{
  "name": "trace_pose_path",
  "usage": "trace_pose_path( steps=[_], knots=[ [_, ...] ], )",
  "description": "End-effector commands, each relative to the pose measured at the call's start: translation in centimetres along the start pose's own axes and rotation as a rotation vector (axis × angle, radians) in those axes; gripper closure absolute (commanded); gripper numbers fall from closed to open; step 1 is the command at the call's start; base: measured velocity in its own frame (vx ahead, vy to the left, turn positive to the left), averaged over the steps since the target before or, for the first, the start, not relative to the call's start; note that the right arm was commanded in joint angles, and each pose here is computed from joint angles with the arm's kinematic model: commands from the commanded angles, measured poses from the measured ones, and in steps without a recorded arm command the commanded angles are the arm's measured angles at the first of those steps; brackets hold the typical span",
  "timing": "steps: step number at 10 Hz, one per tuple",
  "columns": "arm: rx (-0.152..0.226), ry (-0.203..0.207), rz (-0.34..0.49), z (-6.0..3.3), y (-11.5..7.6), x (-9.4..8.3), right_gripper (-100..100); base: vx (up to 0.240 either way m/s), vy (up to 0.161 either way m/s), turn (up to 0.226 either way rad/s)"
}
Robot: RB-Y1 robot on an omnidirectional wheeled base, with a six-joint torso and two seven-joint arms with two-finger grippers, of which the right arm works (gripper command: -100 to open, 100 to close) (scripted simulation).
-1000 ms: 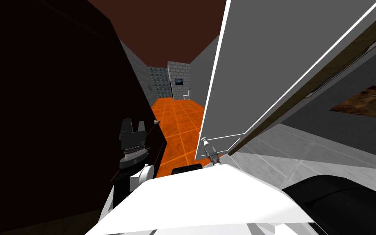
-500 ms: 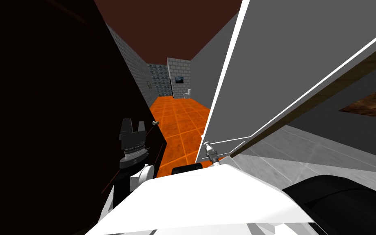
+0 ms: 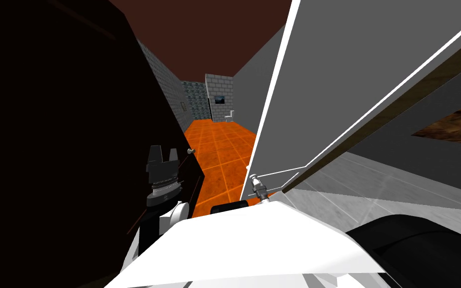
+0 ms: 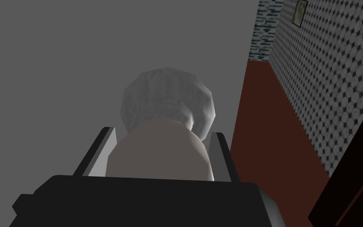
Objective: Push the door open
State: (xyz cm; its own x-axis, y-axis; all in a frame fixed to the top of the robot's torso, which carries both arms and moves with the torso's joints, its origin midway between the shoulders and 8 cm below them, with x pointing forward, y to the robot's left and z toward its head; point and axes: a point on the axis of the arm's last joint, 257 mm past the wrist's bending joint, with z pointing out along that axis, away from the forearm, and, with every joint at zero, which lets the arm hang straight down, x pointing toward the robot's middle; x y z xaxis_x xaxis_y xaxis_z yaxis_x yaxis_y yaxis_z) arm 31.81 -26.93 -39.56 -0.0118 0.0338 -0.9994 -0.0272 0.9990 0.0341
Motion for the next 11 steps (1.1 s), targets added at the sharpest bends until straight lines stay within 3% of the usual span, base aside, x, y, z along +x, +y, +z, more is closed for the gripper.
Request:
trace_pose_path(
  steps=[1,11],
  knots=[
    [0.001,-0.005,0.037,0.2,-0.1,-0.1,100,0.026,0.005,-0.033],
    [0.001,-0.017,0.304,1.32,-0.1,-0.3,100,0.033,0.007,-0.031]
  ],
)
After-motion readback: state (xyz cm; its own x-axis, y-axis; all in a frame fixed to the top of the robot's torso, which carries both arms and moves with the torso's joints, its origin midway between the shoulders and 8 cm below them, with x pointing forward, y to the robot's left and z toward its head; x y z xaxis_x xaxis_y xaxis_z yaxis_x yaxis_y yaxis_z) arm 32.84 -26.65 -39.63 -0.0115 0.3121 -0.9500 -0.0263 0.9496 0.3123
